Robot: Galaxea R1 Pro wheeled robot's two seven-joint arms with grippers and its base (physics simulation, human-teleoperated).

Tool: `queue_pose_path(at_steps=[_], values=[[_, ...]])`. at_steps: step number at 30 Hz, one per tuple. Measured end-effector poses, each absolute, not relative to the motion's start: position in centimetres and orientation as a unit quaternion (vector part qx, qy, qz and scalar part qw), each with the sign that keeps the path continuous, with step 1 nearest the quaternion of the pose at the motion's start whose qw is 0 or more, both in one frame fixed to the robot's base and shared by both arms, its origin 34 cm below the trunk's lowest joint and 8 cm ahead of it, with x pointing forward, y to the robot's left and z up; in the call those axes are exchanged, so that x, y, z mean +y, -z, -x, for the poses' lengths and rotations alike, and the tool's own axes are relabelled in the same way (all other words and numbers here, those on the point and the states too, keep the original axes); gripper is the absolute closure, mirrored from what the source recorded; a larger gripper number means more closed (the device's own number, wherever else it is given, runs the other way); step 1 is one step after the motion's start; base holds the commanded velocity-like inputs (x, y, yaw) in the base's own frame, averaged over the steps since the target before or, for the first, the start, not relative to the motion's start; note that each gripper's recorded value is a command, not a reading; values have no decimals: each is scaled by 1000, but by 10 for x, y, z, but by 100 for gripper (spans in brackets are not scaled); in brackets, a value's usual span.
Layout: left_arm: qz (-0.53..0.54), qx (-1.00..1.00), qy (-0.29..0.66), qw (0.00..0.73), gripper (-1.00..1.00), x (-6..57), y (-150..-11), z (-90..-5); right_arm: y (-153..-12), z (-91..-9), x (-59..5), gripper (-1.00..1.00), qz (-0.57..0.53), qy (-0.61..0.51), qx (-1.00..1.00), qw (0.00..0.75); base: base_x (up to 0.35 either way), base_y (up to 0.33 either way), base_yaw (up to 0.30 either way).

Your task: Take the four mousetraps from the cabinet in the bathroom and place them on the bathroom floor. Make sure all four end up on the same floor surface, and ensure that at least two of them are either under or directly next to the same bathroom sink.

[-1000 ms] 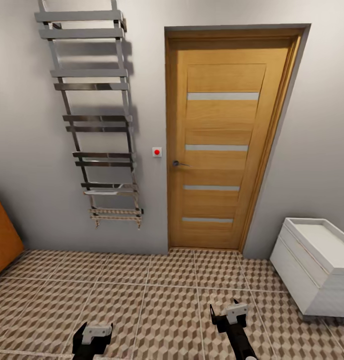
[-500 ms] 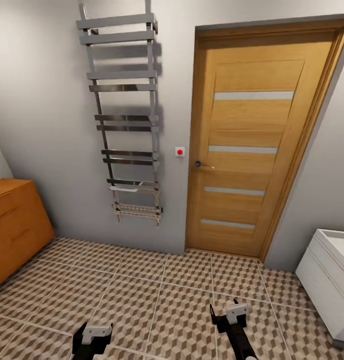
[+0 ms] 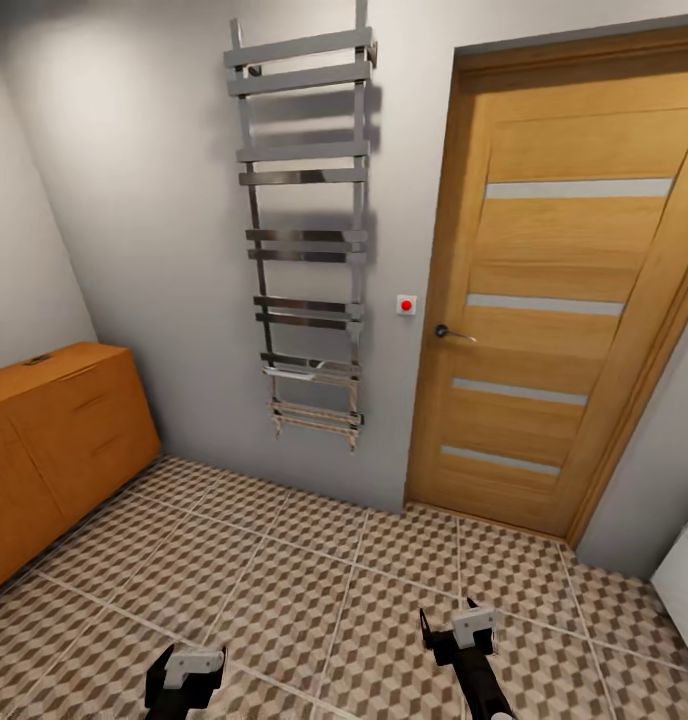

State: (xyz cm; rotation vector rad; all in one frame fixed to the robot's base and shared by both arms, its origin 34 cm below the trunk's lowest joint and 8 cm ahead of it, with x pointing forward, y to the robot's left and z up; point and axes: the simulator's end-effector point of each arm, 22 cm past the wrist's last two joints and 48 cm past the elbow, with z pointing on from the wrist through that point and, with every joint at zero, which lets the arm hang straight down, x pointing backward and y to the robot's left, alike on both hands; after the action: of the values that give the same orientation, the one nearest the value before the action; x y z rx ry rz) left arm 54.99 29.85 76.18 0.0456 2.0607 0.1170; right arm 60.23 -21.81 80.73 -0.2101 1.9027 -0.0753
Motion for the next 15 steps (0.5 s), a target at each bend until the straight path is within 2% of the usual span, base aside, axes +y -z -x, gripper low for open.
queue_pose_path(at_steps=[15], values=[[-19,857,-49,513,-100,299,-762,-550,-807,-602,-218,-100,90,32,812,575,0,0,284]])
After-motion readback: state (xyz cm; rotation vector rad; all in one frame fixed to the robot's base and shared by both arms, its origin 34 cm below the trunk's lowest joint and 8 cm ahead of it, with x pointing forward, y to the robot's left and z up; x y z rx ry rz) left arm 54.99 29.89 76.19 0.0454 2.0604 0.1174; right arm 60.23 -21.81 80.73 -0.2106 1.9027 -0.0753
